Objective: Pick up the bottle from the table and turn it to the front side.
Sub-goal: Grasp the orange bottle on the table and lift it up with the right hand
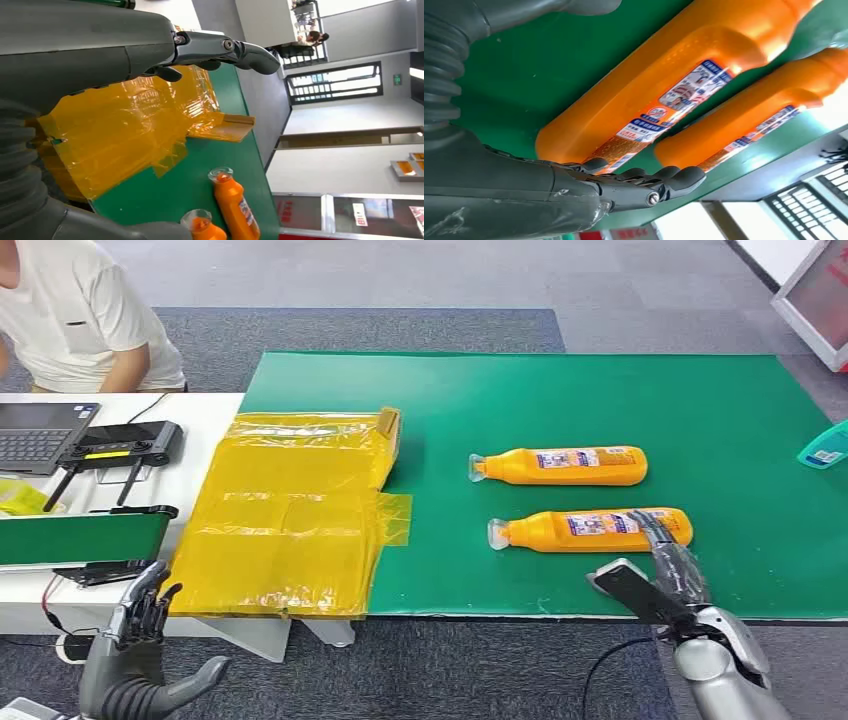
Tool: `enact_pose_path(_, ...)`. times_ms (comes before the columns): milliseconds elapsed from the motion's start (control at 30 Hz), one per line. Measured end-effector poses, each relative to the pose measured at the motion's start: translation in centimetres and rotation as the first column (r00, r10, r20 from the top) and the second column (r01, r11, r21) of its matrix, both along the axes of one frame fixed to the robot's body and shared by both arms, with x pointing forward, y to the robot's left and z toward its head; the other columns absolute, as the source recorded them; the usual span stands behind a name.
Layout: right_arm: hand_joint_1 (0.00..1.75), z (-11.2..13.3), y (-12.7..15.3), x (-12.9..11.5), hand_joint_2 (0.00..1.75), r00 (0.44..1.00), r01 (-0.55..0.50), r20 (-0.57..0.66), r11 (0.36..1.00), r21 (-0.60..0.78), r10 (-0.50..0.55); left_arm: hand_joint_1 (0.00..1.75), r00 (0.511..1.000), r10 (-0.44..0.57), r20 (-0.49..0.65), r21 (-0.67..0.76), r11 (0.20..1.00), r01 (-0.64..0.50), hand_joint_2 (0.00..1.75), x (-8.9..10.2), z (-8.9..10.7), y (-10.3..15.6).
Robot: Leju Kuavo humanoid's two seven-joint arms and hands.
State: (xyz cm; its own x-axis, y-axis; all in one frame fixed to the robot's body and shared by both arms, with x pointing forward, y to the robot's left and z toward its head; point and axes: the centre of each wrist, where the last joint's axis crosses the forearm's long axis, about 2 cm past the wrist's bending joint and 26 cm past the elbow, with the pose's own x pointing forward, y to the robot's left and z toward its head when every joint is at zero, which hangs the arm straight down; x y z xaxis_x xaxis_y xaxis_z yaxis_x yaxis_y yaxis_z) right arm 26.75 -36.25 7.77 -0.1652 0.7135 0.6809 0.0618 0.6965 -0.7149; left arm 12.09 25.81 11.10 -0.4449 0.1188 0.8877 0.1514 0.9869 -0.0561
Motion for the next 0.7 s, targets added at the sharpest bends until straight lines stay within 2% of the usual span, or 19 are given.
enact_pose_path(67, 0.00, 0.2, 0.0, 0.2, 1.75, 1.000, 0.012, 0.000, 0.999, -0.044, -0.012, 0.00, 1.000, -0.004, -0.002, 0.003, 1.000, 0.004, 1.75, 0.0, 0.0, 0.0)
enact_pose_path(233, 0.00, 1.7, 0.2, 2.2, 1.75, 0.999, 0.042, 0.017, 0.963, -0.266, -0.038, 0.00, 1.000, -0.017, -0.017, 0.013, 1.000, 0.017, 1.75, 0.1, -0.1, -0.1)
enact_pose_path(467, 0.00, 2.8, 0.6, 3.9, 1.75, 1.000, 0.022, 0.026, 0.940, -0.341, -0.014, 0.00, 0.999, -0.021, -0.025, 0.010, 1.000, 0.021, 1.75, 0.2, -0.2, -0.1)
enact_pose_path(700, 0.00, 4.3, 2.5, 7.2, 1.75, 1.000, -0.014, -0.027, 0.863, -0.505, 0.001, 0.00, 0.998, -0.047, -0.042, -0.012, 0.999, 0.047, 1.75, 0.7, -0.5, -0.6)
